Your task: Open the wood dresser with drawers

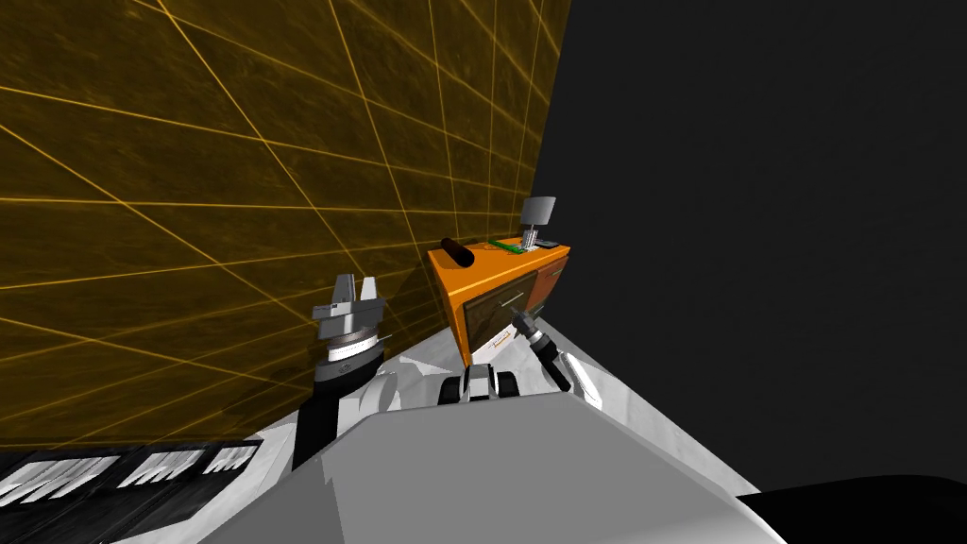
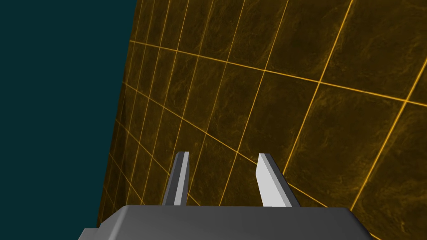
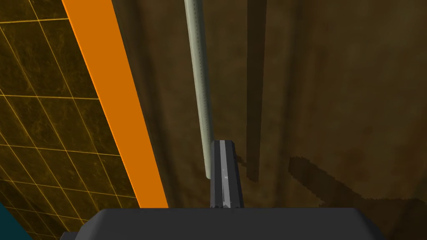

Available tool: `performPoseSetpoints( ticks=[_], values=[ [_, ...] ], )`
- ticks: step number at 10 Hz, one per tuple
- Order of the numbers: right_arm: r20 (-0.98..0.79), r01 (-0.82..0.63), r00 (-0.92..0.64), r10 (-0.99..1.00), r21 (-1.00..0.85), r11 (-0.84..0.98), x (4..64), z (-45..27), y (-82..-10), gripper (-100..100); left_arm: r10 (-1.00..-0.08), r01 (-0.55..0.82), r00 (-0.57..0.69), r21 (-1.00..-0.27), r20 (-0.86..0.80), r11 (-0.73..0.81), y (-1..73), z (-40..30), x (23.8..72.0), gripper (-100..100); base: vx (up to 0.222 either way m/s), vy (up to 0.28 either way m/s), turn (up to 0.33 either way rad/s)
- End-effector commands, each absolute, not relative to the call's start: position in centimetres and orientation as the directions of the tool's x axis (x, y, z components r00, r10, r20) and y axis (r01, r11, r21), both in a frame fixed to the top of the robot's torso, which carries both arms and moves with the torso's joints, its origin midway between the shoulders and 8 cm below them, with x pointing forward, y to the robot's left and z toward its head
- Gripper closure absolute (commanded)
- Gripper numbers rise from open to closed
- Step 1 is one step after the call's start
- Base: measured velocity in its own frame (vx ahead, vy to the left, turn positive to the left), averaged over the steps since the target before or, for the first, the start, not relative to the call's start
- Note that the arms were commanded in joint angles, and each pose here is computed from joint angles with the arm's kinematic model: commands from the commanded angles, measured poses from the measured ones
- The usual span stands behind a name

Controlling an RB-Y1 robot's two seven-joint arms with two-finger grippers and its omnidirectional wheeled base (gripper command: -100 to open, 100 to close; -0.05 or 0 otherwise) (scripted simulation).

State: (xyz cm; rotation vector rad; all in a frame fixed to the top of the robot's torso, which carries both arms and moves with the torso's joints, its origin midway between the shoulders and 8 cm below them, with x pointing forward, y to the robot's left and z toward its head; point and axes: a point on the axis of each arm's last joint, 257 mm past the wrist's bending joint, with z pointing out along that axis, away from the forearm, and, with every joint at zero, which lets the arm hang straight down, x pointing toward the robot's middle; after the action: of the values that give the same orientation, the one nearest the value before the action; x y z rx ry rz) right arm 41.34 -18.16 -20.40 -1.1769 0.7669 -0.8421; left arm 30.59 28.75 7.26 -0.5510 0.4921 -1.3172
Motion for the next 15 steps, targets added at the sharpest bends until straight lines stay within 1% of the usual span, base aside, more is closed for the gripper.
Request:
performPoseSetpoints(
  ticks=[1, 2, 3, 10, 14, 15],
  values=[
    [-0.073, 0.153, 0.490, -0.869, -0.974, 0.168, 41.3, -19.9, -18.6, 100, -0.982, 0.759, 0.186, -0.631, -0.026, 0.160, 28.8, 7.3, 30.6, 0, -0.163, -0.100, -0.022],
    [-0.072, 0.153, 0.488, -0.870, -0.974, 0.167, 41.3, -20.0, -18.5, 100, -0.982, 0.759, 0.186, -0.631, -0.026, 0.160, 28.8, 7.3, 30.6, 0, -0.073, -0.045, -0.003],
    [-0.022, 0.173, 0.485, -0.874, -0.977, 0.121, 41.1, -19.8, -18.6, -100, -0.982, 0.759, 0.186, -0.631, -0.026, 0.160, 28.8, 7.3, 30.6, 0, 0.021, 0.016, 0.006],
    [0.187, 0.253, 0.462, -0.867, -0.965, -0.073, 40.3, -19.1, -18.8, -100, -0.982, 0.759, 0.186, -0.631, -0.026, 0.160, 28.8, 7.3, 30.6, 0, 0.083, 0.067, 0.001],
    [0.176, 0.249, 0.460, -0.870, -0.966, -0.064, 40.8, -18.3, -19.3, -100, -0.982, 0.759, 0.186, -0.631, -0.026, 0.160, 28.8, 7.3, 30.6, 0, -0.004, 0.015, -0.027],
    [0.172, 0.248, 0.464, -0.869, -0.967, -0.059, 40.4, -19.1, -18.9, 100, -0.982, 0.759, 0.186, -0.631, -0.026, 0.160, 28.8, 7.3, 30.6, 0, 0.002, -0.011, 0.066]
  ],
)
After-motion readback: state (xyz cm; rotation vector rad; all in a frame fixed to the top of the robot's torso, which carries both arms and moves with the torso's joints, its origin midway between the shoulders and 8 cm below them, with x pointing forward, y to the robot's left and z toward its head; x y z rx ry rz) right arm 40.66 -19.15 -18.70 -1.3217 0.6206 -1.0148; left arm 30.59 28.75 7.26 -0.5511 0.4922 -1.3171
